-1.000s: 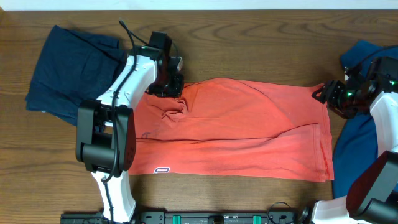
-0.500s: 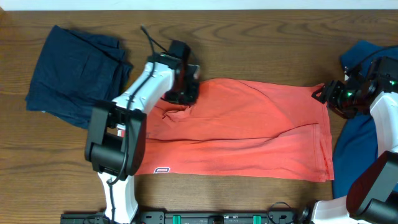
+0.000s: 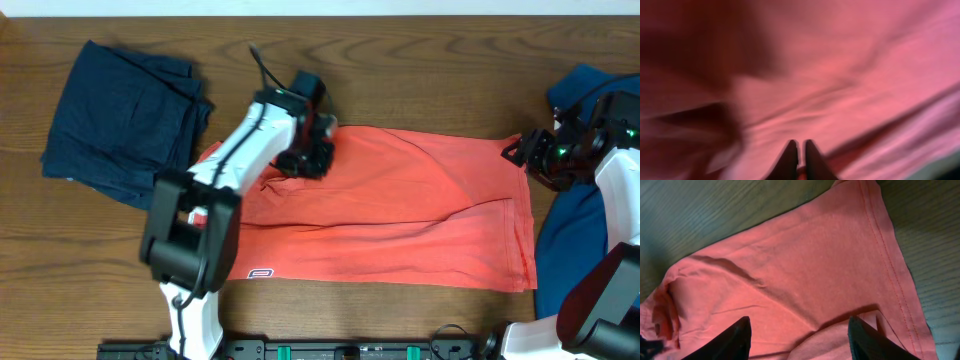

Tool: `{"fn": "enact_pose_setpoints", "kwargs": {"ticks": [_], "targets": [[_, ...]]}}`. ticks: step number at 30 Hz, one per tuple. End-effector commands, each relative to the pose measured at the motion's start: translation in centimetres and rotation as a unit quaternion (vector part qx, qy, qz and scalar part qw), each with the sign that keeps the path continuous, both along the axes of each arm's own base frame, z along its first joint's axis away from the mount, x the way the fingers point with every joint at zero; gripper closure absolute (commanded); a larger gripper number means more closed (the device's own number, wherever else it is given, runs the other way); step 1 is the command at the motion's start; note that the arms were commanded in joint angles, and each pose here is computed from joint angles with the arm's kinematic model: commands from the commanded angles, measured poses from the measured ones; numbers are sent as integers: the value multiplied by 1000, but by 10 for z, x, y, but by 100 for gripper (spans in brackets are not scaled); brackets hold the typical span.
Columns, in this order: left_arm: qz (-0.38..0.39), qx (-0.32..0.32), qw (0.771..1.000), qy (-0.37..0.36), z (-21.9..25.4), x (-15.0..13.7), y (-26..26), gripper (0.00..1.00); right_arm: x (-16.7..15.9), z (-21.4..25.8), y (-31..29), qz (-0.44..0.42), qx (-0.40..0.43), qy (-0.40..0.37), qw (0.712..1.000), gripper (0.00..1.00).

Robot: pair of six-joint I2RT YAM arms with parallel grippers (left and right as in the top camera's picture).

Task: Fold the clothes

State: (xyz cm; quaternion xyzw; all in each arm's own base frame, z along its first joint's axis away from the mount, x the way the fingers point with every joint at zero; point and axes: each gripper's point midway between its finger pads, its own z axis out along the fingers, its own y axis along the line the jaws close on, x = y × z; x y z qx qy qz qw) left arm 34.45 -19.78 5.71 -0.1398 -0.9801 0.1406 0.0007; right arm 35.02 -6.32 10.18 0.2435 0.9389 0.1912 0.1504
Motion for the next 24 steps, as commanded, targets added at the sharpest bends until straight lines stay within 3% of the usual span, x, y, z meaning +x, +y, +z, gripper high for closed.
{"fn": "enact_pose_setpoints", "kwargs": {"ticks": [1, 4, 7, 14, 24], "targets": [[64, 80, 990, -100, 43, 38, 50, 74, 1, 1, 2, 4, 2, -1, 1000, 40], [88, 88, 988, -94, 36, 44, 70, 60, 1, 1, 3, 4, 2, 0, 1000, 39], [108, 86, 988, -67, 17, 45, 86, 53, 0, 0, 3, 4, 3, 2, 1000, 39], [78, -35, 996, 14, -16, 38, 63, 53, -1, 0, 3, 4, 3, 4, 1000, 39], [57, -47, 997, 34, -35, 32, 49, 54, -4, -1, 4, 4, 6, 11, 1000, 40]]}}
